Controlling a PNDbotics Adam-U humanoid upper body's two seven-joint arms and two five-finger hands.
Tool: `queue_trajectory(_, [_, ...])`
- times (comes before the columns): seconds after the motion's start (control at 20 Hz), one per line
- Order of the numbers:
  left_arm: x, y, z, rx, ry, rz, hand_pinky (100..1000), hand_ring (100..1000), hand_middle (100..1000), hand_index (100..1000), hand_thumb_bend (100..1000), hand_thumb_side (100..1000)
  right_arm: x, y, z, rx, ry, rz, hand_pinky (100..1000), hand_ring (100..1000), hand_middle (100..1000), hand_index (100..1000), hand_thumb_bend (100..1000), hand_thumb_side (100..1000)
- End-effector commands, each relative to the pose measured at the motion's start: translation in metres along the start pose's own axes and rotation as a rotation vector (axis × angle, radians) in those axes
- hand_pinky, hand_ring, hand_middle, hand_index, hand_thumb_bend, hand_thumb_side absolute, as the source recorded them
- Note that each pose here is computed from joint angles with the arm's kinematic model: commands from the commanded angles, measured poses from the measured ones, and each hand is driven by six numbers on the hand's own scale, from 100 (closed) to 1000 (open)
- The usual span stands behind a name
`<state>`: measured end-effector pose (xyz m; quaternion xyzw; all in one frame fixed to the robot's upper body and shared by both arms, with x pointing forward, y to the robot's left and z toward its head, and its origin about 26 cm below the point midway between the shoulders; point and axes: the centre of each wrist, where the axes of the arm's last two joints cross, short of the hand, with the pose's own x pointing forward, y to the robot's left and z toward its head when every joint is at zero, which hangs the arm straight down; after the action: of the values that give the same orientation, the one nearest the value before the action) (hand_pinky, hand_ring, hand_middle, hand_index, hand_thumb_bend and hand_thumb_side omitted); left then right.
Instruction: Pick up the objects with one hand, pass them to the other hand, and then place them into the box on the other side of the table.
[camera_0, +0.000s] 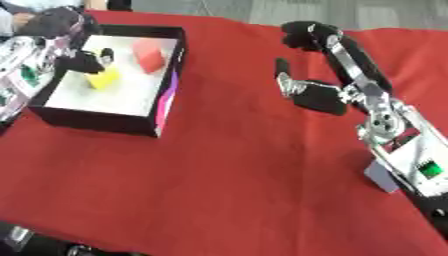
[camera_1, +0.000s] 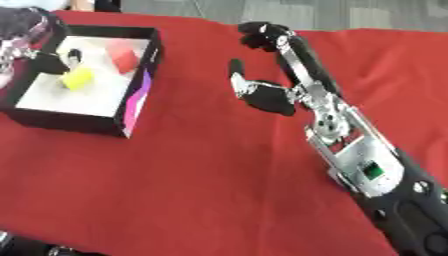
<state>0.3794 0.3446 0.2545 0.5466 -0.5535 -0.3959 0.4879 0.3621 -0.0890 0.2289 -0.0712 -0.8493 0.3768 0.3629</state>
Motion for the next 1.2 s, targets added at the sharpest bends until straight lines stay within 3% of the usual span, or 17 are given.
queue_trajectory(0.05, [0.010,0.026,0.009,0.111,-0.040,0.093,754,740,678,774,100,637,0.015,-0.024,-0.002,-0.019,-0.028,0.036,851,781,703,802,100,182])
queue_trajectory(0.4, [0.019,0.029,0.033,0.112,-0.081,0.278,788,746,704,803,100,831,0.021,-0.055,0.010,0.026,0.059,0.111,850,769,686,805,104,255])
queue_trajectory(1.05, [0.018,0.020,0.049,0.109,-0.102,0.475,802,747,691,784,100,830,0.061,-0.098,0.041,0.256,0.156,0.314,915,861,799,870,282,388])
queue_trajectory(1.2, [0.016,0.018,0.049,0.096,-0.105,0.505,802,748,690,782,100,831,0.069,-0.105,0.049,0.313,0.184,0.354,925,878,820,893,370,404])
